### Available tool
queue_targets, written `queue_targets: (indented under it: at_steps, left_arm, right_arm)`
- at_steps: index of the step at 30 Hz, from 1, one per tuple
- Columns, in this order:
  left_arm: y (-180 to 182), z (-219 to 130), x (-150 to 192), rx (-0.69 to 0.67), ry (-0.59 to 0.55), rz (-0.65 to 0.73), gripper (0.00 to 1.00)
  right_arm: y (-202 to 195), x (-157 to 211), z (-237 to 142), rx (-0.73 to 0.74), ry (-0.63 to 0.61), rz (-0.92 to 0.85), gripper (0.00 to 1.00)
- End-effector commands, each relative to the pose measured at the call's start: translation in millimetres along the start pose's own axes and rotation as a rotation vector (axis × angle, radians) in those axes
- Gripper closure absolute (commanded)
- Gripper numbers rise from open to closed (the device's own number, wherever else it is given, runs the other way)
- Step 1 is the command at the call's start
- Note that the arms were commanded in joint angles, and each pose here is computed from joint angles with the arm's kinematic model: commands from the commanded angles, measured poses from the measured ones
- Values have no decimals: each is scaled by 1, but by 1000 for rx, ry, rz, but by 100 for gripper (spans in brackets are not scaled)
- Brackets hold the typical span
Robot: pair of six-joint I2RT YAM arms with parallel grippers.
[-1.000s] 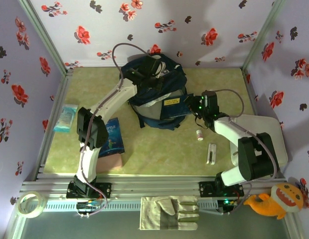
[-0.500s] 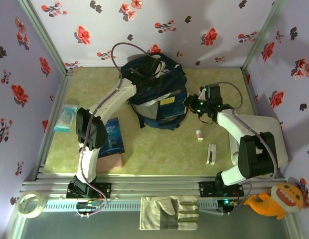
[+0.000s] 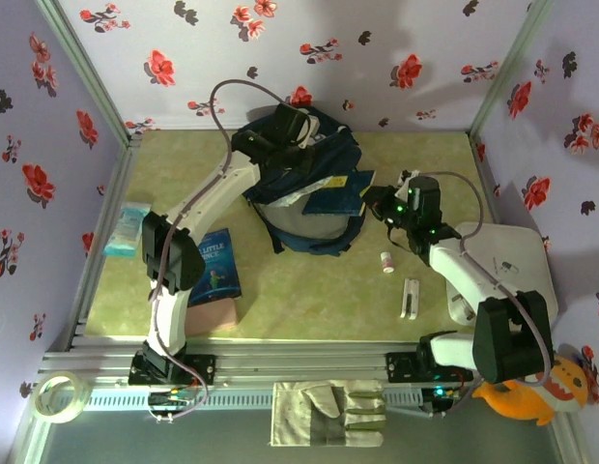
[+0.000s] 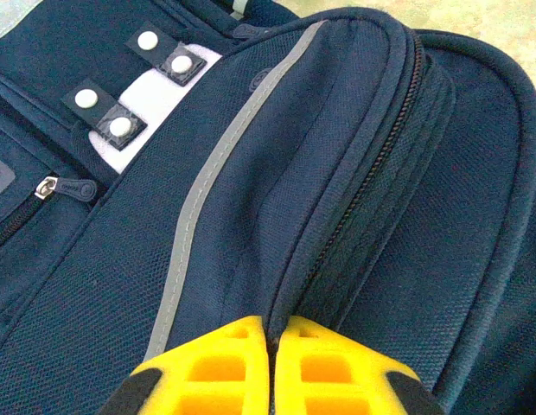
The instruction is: Pack books, pencil case, and school supplies into a backpack
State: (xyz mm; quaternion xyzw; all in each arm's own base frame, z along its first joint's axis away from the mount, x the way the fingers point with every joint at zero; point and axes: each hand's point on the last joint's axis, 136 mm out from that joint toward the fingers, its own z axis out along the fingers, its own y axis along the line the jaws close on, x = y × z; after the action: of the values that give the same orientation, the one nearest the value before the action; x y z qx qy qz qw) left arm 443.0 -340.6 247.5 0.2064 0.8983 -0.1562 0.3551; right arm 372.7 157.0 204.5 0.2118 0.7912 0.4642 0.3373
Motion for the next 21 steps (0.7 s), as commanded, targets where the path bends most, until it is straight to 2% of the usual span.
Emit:
queue_targets:
  at_steps: [1, 8, 13, 21]
  left_arm:
    - [-13, -67, -65, 68, -228, -20, 100]
    - [-14, -67, -72, 74, -250, -38, 100]
    - [-14, -66, -74, 77, -258, -49, 100]
    - [-11, -64, -74, 74, -254, -64, 100]
  right_arm:
    - [38, -25, -3, -161, -123, 44, 94]
    - [44, -35, 21, -159, -186, 79, 94]
    - [29, -44, 48, -98, -232, 188, 93]
    - [21, -47, 90, -12, -288, 201, 93]
